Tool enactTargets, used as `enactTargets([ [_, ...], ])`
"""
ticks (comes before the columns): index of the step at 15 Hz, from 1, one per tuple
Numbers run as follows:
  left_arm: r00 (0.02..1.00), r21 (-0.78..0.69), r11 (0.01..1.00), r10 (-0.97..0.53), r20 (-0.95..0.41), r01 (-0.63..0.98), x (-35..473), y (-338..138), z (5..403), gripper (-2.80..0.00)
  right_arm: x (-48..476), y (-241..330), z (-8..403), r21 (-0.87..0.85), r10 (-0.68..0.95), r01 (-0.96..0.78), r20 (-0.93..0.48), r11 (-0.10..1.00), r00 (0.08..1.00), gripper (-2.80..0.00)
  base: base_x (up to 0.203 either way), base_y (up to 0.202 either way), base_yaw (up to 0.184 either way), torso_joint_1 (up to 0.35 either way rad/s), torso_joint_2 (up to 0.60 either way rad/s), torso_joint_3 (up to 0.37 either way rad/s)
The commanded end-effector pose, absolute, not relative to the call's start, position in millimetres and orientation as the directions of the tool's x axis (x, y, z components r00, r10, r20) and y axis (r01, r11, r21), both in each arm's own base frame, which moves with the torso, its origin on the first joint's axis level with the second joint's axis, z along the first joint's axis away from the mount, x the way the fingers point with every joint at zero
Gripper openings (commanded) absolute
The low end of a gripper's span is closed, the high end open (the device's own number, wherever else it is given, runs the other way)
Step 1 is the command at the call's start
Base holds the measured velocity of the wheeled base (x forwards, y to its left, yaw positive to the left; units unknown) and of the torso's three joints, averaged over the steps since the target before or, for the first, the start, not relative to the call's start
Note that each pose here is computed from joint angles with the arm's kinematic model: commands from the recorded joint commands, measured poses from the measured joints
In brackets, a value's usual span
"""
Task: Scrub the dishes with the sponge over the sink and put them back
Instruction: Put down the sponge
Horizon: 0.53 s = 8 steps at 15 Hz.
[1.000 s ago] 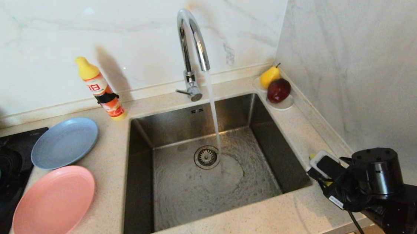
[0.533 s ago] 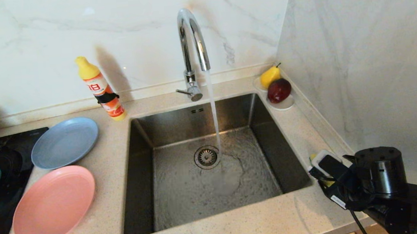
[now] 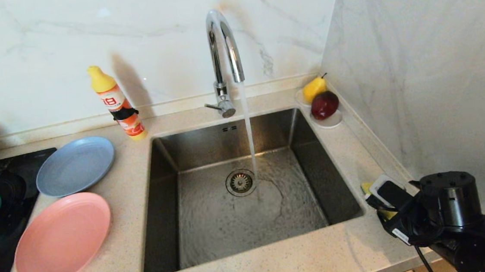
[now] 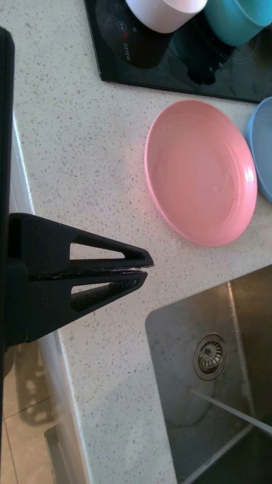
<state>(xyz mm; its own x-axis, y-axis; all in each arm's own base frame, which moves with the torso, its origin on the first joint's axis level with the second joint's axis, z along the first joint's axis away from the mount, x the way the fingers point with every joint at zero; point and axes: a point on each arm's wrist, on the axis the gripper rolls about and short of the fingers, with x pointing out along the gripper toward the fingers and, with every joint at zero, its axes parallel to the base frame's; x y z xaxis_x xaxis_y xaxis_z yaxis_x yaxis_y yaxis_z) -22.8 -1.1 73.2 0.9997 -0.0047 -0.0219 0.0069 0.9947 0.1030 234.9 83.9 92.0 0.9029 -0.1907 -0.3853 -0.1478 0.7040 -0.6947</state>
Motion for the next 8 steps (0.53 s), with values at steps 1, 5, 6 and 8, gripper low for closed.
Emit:
enactTargets([
  [1,1.000,0.103,0.995,-0.005,-0.026,0.007,-22.5,-1.1,72.5,-2.80,235.9,83.8,95.9,-0.693,-0.192,-0.130,-0.367,0.709,0.910,0.00,0.000,0.000,0.000,0.000,0.00,0.000],
  [5,1.000,0.103,0.995,-0.005,-0.026,0.007,-22.5,-1.1,72.5,-2.80,231.8,85.3,104.1,-0.678,-0.169,-0.117,-0.340,0.725,0.925,0.00,0.000,0.000,0.000,0.000,0.00,0.000],
  [6,1.000,0.103,0.995,-0.005,-0.026,0.007,-22.5,-1.1,72.5,-2.80,229.8,85.8,106.5,-0.678,-0.163,-0.116,-0.333,0.726,0.929,0.00,0.000,0.000,0.000,0.000,0.00,0.000],
  [8,1.000,0.103,0.995,-0.005,-0.026,0.007,-22.5,-1.1,72.5,-2.80,227.6,88.1,111.0,-0.673,-0.146,-0.114,-0.318,0.731,0.937,0.00,0.000,0.000,0.000,0.000,0.00,0.000],
])
